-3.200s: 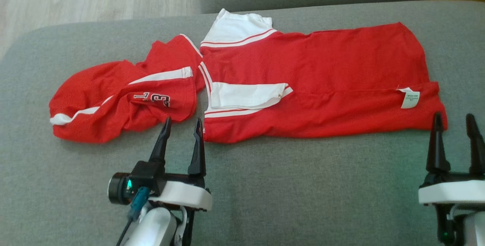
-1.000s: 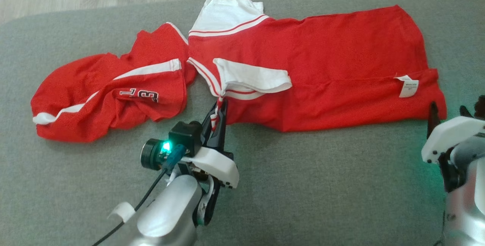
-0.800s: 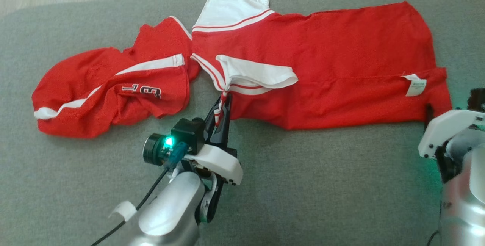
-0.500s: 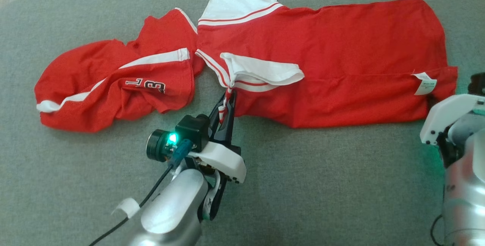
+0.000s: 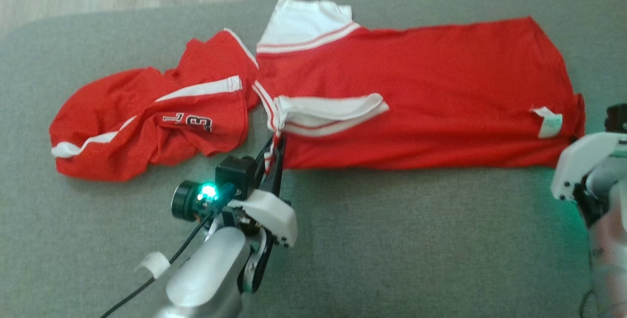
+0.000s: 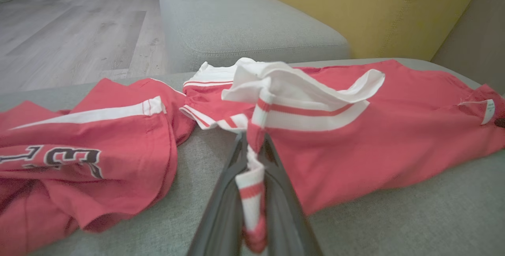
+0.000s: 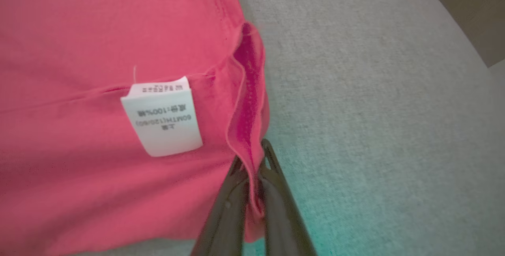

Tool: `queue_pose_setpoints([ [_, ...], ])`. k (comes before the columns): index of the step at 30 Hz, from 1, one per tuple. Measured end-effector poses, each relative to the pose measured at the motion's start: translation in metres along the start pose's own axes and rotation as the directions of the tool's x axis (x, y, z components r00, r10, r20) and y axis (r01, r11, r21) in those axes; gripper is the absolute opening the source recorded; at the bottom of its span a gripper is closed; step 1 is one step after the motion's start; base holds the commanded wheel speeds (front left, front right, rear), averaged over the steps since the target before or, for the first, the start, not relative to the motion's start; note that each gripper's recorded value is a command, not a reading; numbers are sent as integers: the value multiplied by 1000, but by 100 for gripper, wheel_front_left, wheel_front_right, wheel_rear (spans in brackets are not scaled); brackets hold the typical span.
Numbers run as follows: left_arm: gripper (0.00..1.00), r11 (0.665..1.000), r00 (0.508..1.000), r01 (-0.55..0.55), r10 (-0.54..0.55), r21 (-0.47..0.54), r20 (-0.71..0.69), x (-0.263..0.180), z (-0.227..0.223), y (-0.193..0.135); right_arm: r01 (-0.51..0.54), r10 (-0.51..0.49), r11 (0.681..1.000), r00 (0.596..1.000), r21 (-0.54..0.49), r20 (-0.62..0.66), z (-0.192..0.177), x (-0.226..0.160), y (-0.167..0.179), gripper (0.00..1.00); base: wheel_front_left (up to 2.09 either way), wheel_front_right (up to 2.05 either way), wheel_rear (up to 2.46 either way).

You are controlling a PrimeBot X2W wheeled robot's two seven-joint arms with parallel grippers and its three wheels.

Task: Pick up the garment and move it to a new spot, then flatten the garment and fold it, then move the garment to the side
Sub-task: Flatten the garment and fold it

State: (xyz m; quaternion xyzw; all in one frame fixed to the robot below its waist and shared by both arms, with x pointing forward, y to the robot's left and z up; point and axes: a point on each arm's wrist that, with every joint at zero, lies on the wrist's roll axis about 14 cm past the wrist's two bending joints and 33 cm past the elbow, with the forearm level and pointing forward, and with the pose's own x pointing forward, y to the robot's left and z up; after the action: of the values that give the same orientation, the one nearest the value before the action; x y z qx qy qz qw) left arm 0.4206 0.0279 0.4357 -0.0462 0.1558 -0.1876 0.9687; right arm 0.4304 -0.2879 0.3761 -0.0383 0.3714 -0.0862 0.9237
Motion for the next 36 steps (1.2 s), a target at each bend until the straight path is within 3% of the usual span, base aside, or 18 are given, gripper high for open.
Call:
queue_pose_setpoints([
  [9,0,1000,995,17,-15,24,-101,-27,-22,-8,9,-13,998,998,-61,-55,-16,-27,-24,0,0,0,0],
  [17,0,999,970,27,-17,41,-243,-65,-50,-10,-76,60,994,982,-80,-180,-57,-62,-21,0,0,0,0],
  [23,0,998,957,48,-34,39,-288,-85,-56,-17,-110,93,991,975,-72,-202,-66,-85,-30,0,0,0,0],
  [32,0,999,941,49,-39,20,-337,-102,-67,-23,-103,111,993,984,63,-140,-68,-98,-31,0,0,0,0],
  [33,0,999,940,50,-41,18,-338,-102,-67,-24,-100,110,991,986,84,-127,-67,-97,-30,19,0,0,0],
  [34,18,999,941,51,-43,16,-336,-102,-67,-24,-93,104,990,989,105,-104,-65,-97,-30,100,0,0,0],
  [35,70,999,941,48,-40,14,-335,-102,-66,-25,-90,101,987,992,133,-81,-62,-97,-30,100,0,0,0],
  [36,100,999,941,48,-41,13,-336,-102,-66,-25,-89,99,984,994,155,-56,-58,-97,-29,100,0,0,0],
])
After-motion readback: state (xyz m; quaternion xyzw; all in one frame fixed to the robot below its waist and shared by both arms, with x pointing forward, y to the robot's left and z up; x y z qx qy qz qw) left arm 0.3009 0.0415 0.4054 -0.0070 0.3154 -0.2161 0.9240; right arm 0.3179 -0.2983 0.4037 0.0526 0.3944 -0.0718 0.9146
